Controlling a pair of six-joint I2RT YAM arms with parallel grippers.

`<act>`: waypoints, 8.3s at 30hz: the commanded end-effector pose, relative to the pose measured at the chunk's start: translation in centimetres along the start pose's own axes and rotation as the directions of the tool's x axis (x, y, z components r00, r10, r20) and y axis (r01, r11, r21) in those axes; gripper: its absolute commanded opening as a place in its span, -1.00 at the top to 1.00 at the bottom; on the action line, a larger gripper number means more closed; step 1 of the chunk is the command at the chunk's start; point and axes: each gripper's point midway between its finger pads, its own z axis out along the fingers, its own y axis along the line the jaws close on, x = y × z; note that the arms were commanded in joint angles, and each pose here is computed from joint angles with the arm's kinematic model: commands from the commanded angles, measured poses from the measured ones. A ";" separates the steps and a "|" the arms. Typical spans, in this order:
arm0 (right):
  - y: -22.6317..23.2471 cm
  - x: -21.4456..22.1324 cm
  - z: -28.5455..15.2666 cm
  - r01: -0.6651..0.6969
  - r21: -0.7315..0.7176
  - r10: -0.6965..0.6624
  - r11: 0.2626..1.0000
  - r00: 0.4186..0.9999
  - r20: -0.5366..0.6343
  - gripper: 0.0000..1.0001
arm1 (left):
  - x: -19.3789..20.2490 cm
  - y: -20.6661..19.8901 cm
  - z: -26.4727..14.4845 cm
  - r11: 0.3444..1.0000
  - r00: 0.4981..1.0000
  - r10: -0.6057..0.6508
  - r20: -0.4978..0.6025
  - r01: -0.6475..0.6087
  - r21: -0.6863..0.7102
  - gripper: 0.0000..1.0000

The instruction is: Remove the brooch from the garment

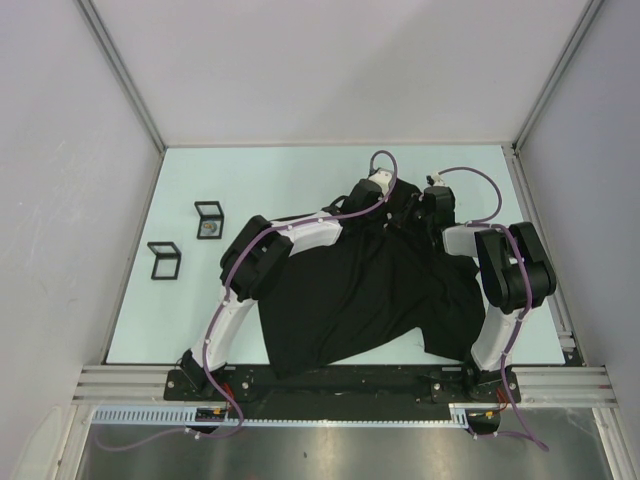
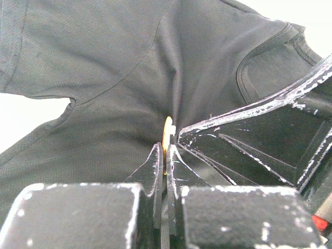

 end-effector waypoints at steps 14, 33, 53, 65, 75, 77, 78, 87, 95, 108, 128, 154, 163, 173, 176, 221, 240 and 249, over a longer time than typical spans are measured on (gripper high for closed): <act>0.2 -1.0 0.7 -0.015 0.004 0.015 1.000 1.000 0.015 0.99 | -7.1 -2.5 -2.9 0.997 0.987 -0.004 0.161 -0.009 0.082 1.00; 1.8 -1.9 0.1 0.030 -0.028 -0.028 0.999 0.998 0.049 1.00 | -3.8 -1.7 -1.6 0.998 0.997 0.000 0.072 -0.005 0.068 1.00; 2.9 -2.0 0.2 0.046 -0.075 -0.042 0.996 0.997 0.059 1.00 | -2.7 -2.5 -1.2 0.996 0.999 0.044 0.029 -0.046 0.082 1.00; 3.7 -2.2 0.2 0.045 -0.114 -0.038 0.992 0.997 0.065 1.00 | -2.1 -3.7 -1.0 0.992 0.999 0.053 0.010 -0.054 0.111 1.00; 4.6 -2.4 0.0 0.060 -0.138 -0.050 0.989 0.996 0.076 1.00 | 0.4 -3.9 -0.2 0.991 0.996 0.057 -0.068 -0.048 0.127 1.00; 4.6 -2.3 0.0 0.062 -0.139 -0.052 0.988 0.996 0.074 1.00 | 0.7 -3.8 0.0 0.991 0.995 0.058 -0.084 -0.047 0.127 0.99; 4.6 -2.5 0.0 0.062 -0.139 -0.052 0.988 0.996 0.078 1.00 | 0.9 -4.0 0.0 0.990 0.994 0.057 -0.089 -0.045 0.133 1.00; 5.1 -2.4 0.0 0.073 -0.154 -0.061 0.985 0.995 0.079 1.00 | 1.1 -4.7 0.0 0.987 0.994 0.065 -0.092 -0.051 0.153 1.00; 5.9 -2.1 0.1 0.080 -0.200 -0.066 0.977 0.995 0.073 1.00 | 1.9 -5.4 -0.4 0.980 0.992 0.077 -0.104 -0.056 0.192 0.99; 1.3 -3.0 -1.4 0.048 0.070 -0.055 0.996 0.993 0.108 0.88 | -3.4 -2.9 -1.4 0.997 0.996 0.065 0.060 -0.067 0.036 1.00; 1.2 -1.8 0.0 0.015 -0.017 -0.015 1.000 0.999 0.052 0.92 | -5.5 -2.9 -2.7 0.998 0.990 0.046 0.134 -0.051 0.034 1.00; 4.0 -2.0 -0.1 0.062 -0.123 -0.054 0.990 0.996 0.069 0.95 | -2.0 -5.1 -1.7 0.983 0.998 0.054 0.026 -0.057 0.174 1.00; 5.7 -1.7 -0.3 0.087 -0.167 -0.075 0.982 0.995 0.072 0.95 | -0.6 -5.9 -1.4 0.977 0.997 0.074 -0.009 -0.071 0.201 0.99; 7.3 -1.8 -0.8 0.036 -0.246 -0.024 0.969 0.998 0.052 0.97 | 0.9 -5.9 -1.0 0.977 0.996 0.077 -0.037 -0.068 0.202 1.00; 7.7 -2.0 -1.1 0.007 -0.261 0.007 0.965 0.999 0.051 0.97 | 1.2 -5.7 -0.9 0.978 0.996 0.075 -0.039 -0.066 0.196 1.00; 2.4 -3.5 -2.0 -0.005 0.029 0.001 1.000 0.991 0.136 1.00 | -3.0 -1.9 -2.7 0.995 0.986 0.099 0.136 -0.095 -0.036 1.00; 1.4 -1.5 -1.1 -0.037 0.017 0.036 0.999 0.998 0.053 0.62 | -5.7 -0.9 -3.3 0.993 0.987 0.077 0.143 -0.062 -0.102 1.00; -1.0 -1.0 -0.7 -0.117 0.068 0.116 0.991 0.993 0.028 0.53 | -3.9 -0.2 -3.0 0.976 0.984 0.177 -0.020 -0.178 -0.128 1.00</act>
